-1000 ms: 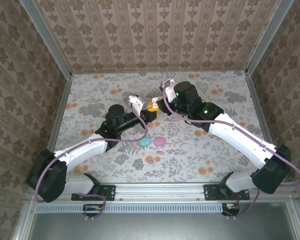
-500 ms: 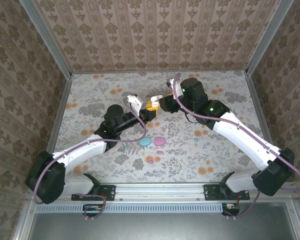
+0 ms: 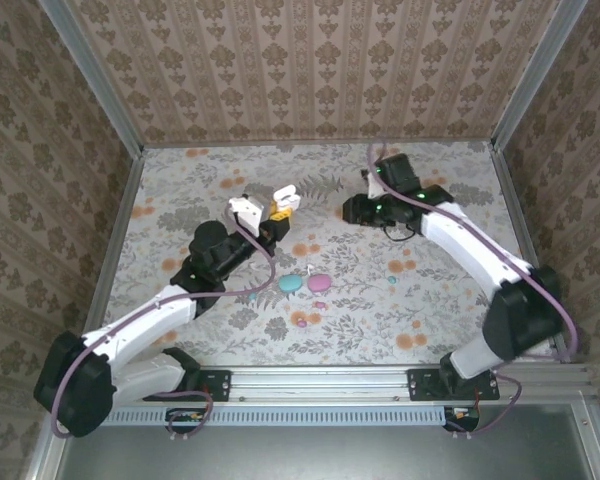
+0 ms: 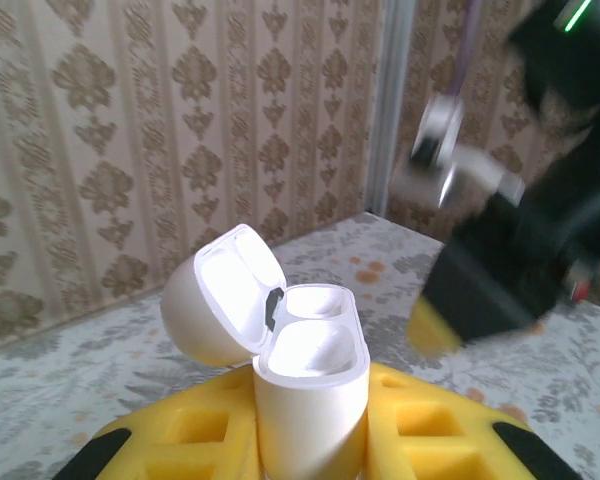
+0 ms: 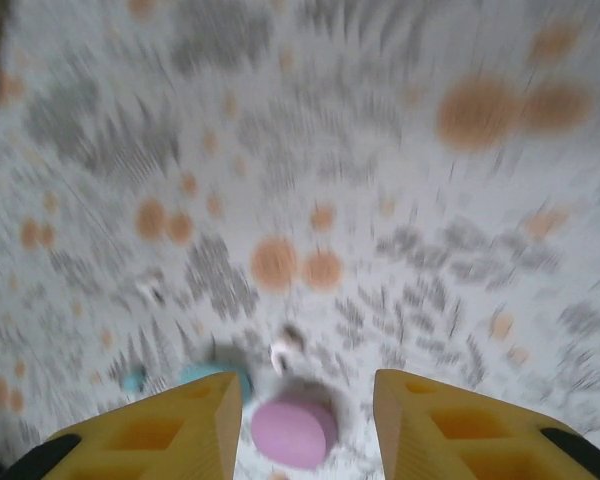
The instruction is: Insert the wireless bluetooth earbuds into the charging case
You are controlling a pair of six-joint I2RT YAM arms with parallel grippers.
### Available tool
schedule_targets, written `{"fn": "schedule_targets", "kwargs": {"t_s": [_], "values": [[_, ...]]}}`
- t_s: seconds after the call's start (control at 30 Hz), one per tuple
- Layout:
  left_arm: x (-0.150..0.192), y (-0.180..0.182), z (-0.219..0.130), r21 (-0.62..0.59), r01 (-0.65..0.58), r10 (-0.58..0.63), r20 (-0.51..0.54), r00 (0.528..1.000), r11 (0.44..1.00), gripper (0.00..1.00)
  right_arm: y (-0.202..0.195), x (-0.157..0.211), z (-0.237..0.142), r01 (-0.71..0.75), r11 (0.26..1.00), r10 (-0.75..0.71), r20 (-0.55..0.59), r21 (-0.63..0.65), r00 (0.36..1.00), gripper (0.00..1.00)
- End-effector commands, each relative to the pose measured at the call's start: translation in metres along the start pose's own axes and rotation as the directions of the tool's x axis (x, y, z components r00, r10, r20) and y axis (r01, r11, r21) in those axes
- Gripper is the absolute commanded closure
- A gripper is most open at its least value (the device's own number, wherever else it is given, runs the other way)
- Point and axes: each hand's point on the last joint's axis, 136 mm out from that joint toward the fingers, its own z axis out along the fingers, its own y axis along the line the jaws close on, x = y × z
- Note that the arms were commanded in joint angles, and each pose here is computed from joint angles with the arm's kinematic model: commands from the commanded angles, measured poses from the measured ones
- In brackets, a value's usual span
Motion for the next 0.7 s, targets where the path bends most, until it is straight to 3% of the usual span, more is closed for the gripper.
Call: {"fn": "schedule_targets", "kwargs": {"t_s": [0.0,0.07,0.3,0.67], "values": [[-0.008,0.017,-0.017,-0.098,-0.051,0.053,0.021,0.998,0.994,0.75,0.019,0.045,0.031,-0.027,0.997,0.01,-0.237,-0.069,0.972,0.6],[-0.012,0.022,-0.026,-0.134,-0.067,0.071,0.027,0.997,0.989,0.76,0.029,0.057,0.052,0.009,0.997,-0.03,-0.297,-0.073,0.954,0.61],[-0.028,0.032,-0.056,-0.209,-0.124,0.134,0.037,0.99,0.97,0.75,0.028,0.087,0.101,0.093,0.986,-0.02,-0.454,0.139,0.891,0.61],[-0.041,0.035,-0.072,-0.232,-0.14,0.159,0.068,0.985,0.963,0.75,0.017,0.104,0.132,0.103,0.94,0.076,-0.491,0.326,0.868,0.57]]}}
